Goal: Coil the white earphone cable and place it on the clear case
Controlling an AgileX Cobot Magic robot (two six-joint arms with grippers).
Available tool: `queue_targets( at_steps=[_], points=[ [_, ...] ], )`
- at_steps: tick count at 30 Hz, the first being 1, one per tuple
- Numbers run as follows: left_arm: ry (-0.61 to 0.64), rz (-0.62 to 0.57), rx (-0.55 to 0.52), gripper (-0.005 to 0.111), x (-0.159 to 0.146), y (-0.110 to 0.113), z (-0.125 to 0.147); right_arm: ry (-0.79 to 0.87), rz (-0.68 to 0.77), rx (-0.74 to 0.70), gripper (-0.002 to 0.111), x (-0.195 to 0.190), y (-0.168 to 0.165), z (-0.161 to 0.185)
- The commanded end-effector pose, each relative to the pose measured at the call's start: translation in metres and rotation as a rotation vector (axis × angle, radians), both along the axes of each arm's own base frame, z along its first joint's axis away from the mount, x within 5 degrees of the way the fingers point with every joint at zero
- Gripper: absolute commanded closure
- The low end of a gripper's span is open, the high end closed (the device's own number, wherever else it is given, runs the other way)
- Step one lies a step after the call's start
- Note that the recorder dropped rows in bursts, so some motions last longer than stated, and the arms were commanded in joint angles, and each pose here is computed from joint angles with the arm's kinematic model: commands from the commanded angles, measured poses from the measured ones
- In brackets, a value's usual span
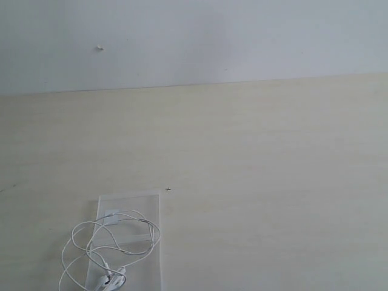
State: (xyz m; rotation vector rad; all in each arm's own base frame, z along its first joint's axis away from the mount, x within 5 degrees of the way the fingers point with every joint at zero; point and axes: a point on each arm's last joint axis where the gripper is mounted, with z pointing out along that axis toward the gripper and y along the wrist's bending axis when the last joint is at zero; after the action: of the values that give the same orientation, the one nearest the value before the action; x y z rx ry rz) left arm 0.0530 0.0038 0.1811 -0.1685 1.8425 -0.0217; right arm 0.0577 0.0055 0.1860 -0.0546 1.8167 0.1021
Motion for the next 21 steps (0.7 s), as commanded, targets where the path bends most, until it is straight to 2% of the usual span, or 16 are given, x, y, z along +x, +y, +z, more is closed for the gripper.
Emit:
queue_targets(
  at_steps=[1, 21],
  points=[
    [-0.008, 0.002, 0.005, 0.107, 0.0000, 0.0002, -0.0002, 0.003, -0.018, 0.065, 0.087, -0.0004, 0.0000, -0.0011],
    [-0.008, 0.002, 0.005, 0.107, 0.0000, 0.0002, -0.0002, 0.003, -0.018, 0.065, 0.087, -0.0004, 0.0000, -0.0011]
  ],
)
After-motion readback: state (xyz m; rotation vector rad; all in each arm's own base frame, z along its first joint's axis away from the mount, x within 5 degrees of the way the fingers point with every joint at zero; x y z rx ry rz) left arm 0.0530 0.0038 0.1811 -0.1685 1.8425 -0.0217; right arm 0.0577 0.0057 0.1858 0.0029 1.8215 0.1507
